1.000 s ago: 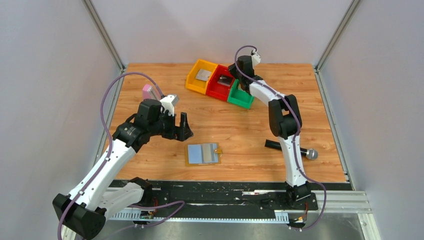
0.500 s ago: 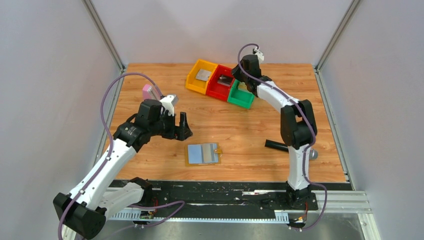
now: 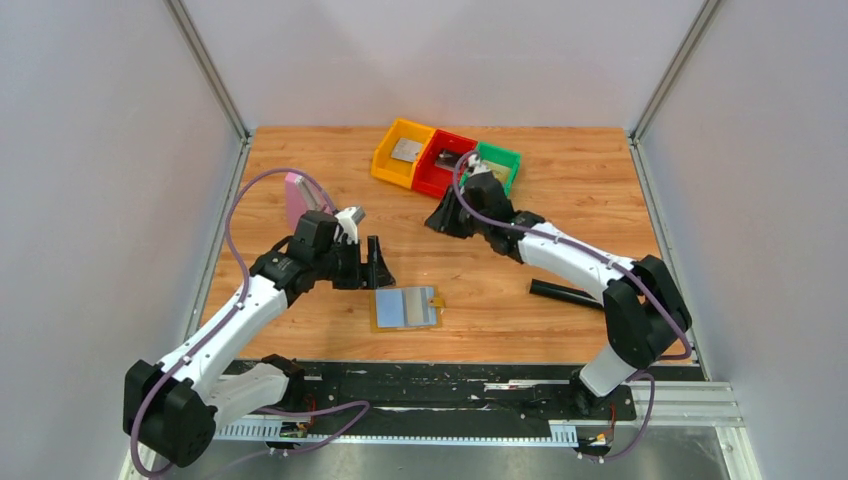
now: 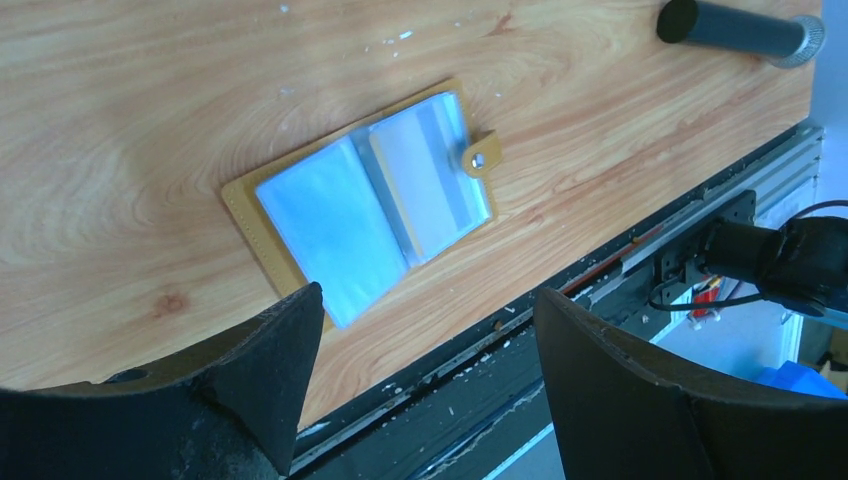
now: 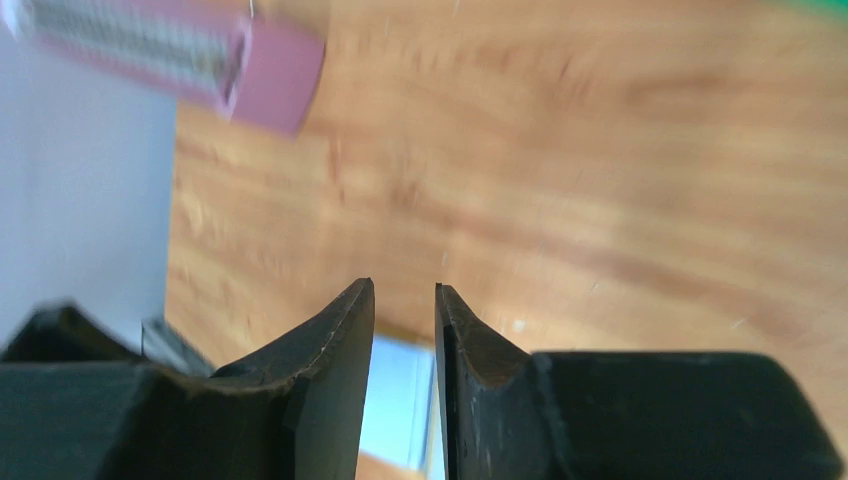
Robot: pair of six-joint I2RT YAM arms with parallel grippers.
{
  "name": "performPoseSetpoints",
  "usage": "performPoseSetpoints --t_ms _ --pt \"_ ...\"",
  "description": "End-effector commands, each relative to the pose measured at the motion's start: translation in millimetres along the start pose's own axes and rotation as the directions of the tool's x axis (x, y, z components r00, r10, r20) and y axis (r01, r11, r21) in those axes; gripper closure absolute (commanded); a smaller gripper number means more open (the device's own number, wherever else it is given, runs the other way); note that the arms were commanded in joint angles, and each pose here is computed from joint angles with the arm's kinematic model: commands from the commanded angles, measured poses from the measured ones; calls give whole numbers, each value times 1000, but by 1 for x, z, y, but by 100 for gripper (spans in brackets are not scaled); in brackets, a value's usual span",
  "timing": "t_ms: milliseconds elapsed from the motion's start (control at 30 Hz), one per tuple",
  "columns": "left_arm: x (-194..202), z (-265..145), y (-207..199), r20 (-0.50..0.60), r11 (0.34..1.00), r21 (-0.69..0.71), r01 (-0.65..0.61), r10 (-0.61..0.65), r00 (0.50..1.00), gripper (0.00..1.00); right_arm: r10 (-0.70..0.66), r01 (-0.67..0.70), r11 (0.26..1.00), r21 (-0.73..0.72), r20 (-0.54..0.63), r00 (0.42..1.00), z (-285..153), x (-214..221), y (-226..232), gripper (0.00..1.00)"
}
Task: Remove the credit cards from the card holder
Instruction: Remove the credit card from the card holder.
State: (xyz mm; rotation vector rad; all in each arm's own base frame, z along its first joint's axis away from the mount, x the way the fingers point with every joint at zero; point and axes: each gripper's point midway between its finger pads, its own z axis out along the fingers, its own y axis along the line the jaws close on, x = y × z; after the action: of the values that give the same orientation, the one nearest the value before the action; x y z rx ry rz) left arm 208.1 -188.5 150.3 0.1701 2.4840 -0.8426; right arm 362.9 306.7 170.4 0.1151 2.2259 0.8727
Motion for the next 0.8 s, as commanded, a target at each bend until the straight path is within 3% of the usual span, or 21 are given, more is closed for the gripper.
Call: performPoseSetpoints --t_ms 0,200,400,467,667,767 --pt "-5 11 -2 62 998 42 51 -54 997 16 -8 -4 998 -68 -172 985 -11 67 16 69" --pt "11 32 7 8 992 52 115 -116 993 22 -21 -4 996 -85 -285 958 -17 134 18 63" --pt "27 49 23 -31 986 15 169 -168 985 36 -19 -28 991 -130 -340 940 -25 169 22 63" --pt "32 54 27 -39 985 7 175 -175 984 42 -21 -30 990 -137 -359 933 -26 179 26 63" --pt "41 64 36 -69 984 -10 180 -180 981 73 -3 -28 997 -75 -381 925 -18 197 20 59" --pt "46 71 38 -85 983 4 183 -182 980 78 6 -15 1000 -22 -368 930 -15 198 9 55"
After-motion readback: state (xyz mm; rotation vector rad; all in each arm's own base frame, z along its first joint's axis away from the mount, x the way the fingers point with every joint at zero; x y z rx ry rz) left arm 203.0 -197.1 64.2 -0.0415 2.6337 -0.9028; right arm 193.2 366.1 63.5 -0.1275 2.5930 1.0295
